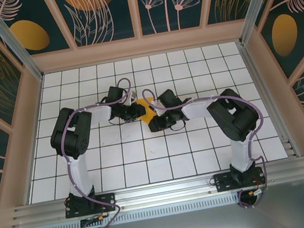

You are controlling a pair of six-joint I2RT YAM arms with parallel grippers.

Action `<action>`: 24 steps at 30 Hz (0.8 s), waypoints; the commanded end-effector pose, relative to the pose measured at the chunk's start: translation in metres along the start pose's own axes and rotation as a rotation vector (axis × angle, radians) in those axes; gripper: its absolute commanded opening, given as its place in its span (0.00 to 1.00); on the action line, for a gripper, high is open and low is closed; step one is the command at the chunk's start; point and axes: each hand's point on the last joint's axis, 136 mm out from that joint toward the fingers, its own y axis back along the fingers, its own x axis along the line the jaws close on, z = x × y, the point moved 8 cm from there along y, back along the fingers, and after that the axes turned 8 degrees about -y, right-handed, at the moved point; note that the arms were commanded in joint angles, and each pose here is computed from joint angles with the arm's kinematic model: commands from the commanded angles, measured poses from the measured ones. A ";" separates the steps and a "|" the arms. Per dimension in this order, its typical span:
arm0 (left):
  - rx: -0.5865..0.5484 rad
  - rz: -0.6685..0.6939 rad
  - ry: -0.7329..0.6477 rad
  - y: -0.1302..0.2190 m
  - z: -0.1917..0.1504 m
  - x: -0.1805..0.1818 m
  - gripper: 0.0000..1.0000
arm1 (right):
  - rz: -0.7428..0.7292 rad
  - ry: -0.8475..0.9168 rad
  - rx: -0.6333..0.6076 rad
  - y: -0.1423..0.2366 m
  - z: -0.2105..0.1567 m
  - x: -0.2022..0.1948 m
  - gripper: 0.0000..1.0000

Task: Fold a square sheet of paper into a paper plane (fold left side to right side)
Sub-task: Third fold the triangle at the center of the table.

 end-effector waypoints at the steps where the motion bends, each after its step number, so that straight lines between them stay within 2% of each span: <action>1: 0.050 0.125 0.032 -0.013 -0.017 0.027 0.26 | -0.037 -0.080 0.105 0.000 -0.025 -0.010 0.27; 10: 0.051 0.135 0.033 -0.014 -0.017 0.029 0.26 | -0.098 -0.148 0.187 0.004 -0.056 -0.025 0.22; 14: 0.051 0.134 0.029 -0.013 -0.017 0.028 0.26 | -0.110 -0.161 0.187 0.012 -0.063 -0.027 0.21; 24: 0.045 0.125 0.029 -0.012 -0.015 0.025 0.26 | 0.083 -0.040 -0.042 0.061 -0.009 0.024 0.22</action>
